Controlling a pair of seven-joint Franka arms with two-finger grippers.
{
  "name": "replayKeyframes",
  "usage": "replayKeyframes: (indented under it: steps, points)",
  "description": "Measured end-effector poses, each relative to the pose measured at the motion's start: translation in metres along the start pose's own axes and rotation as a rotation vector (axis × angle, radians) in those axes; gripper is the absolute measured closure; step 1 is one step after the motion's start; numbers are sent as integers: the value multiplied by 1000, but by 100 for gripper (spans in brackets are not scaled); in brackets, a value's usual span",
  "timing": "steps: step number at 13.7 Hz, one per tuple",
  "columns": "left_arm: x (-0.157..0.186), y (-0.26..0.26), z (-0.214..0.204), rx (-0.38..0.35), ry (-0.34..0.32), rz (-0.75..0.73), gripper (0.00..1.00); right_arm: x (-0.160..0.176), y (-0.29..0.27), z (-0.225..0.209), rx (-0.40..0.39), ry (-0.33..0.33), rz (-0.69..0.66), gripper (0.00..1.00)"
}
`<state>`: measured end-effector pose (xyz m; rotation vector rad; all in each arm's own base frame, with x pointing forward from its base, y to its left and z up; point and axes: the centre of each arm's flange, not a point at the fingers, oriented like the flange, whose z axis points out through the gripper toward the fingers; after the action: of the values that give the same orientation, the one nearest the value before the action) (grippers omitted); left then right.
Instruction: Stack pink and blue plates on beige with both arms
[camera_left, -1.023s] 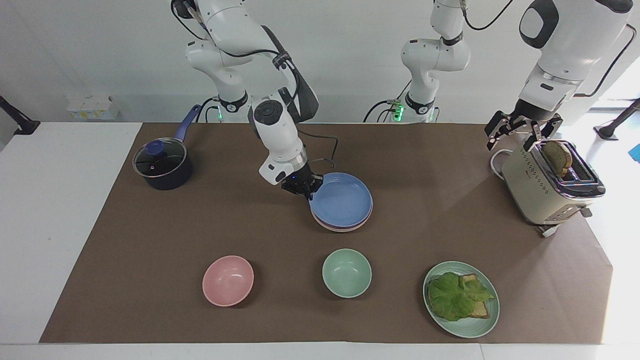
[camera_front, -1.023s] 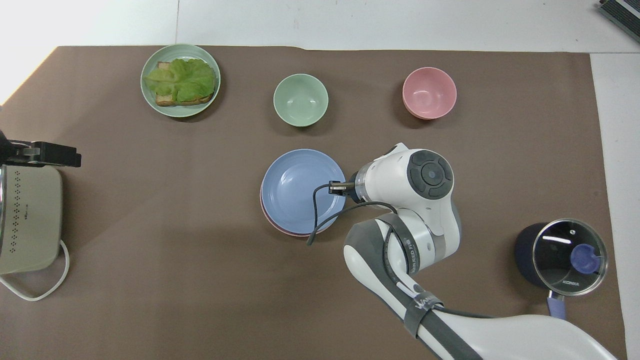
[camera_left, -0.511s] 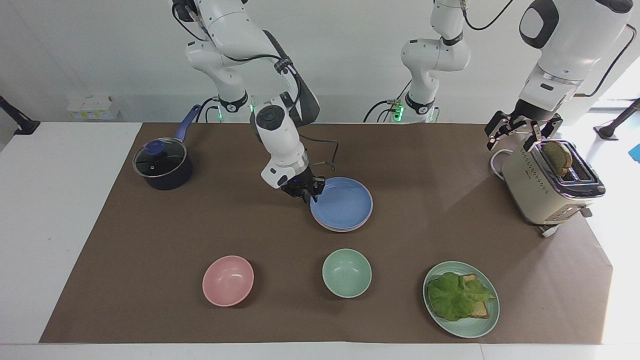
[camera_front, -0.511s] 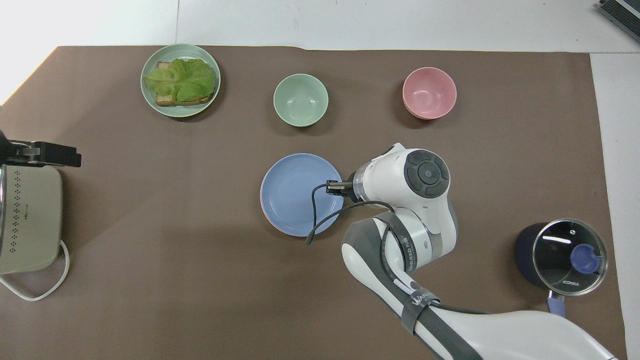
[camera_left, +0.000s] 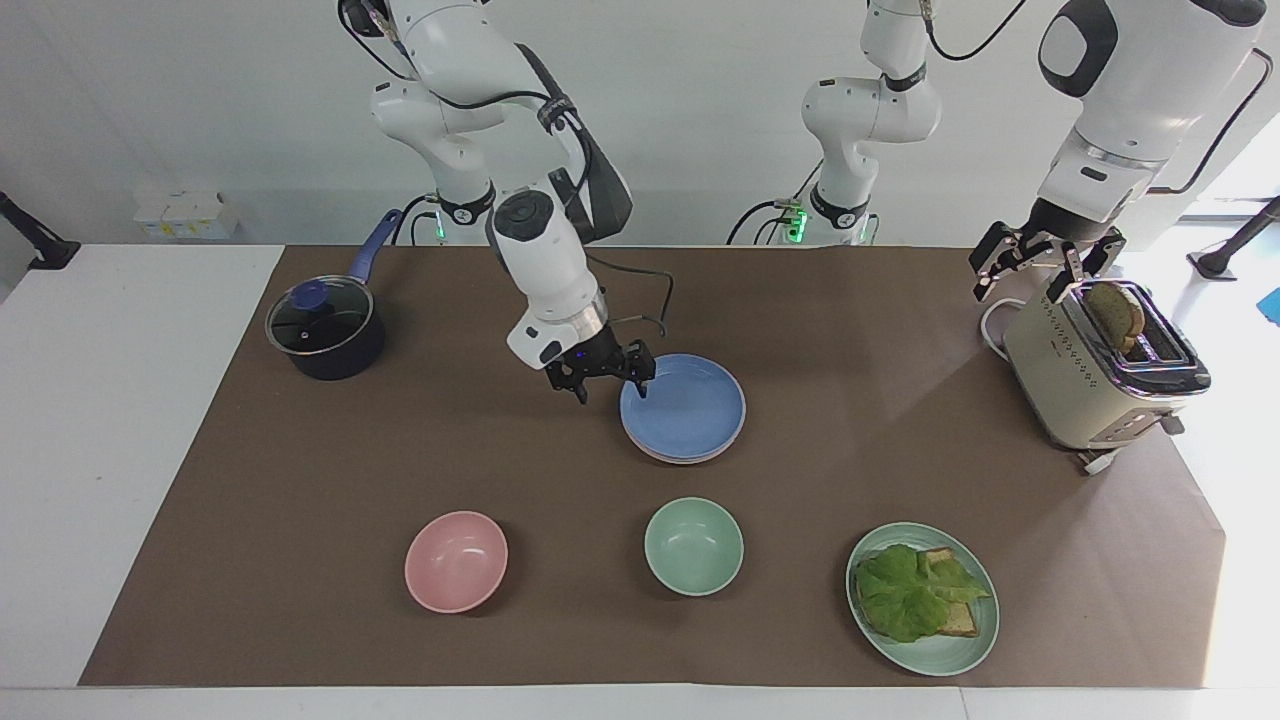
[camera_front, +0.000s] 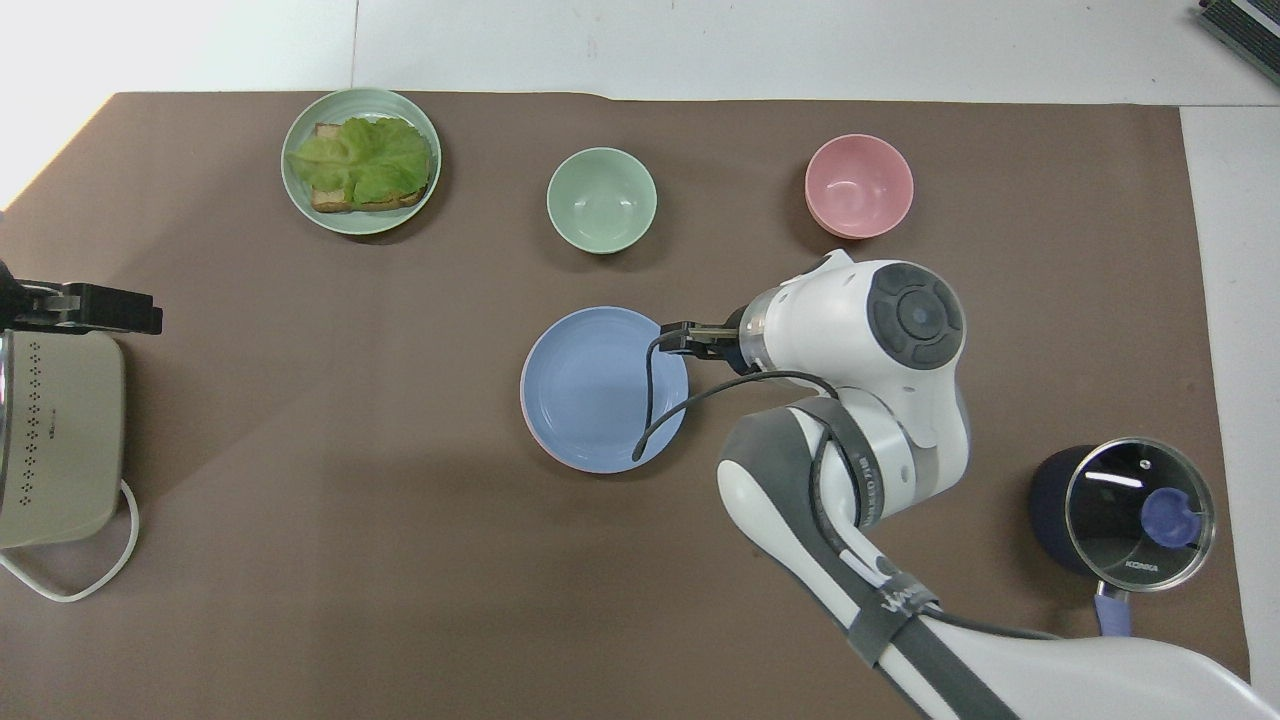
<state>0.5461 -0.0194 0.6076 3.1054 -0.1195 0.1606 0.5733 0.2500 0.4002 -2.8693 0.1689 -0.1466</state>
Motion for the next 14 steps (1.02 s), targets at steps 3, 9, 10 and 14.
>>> replayKeyframes:
  steps: [3,9,10,14]
  points:
    - [0,0,0,0,0,0,0,25,56,-56,-53,47,63,0]
    - [0,0,0,0,0,0,0,42,132,-120,-183,100,120,0]
    - [0,0,0,0,0,0,0,42,143,-135,-203,94,128,0]
    - [0,0,0,0,0,0,0,35,173,-228,-247,63,118,0]
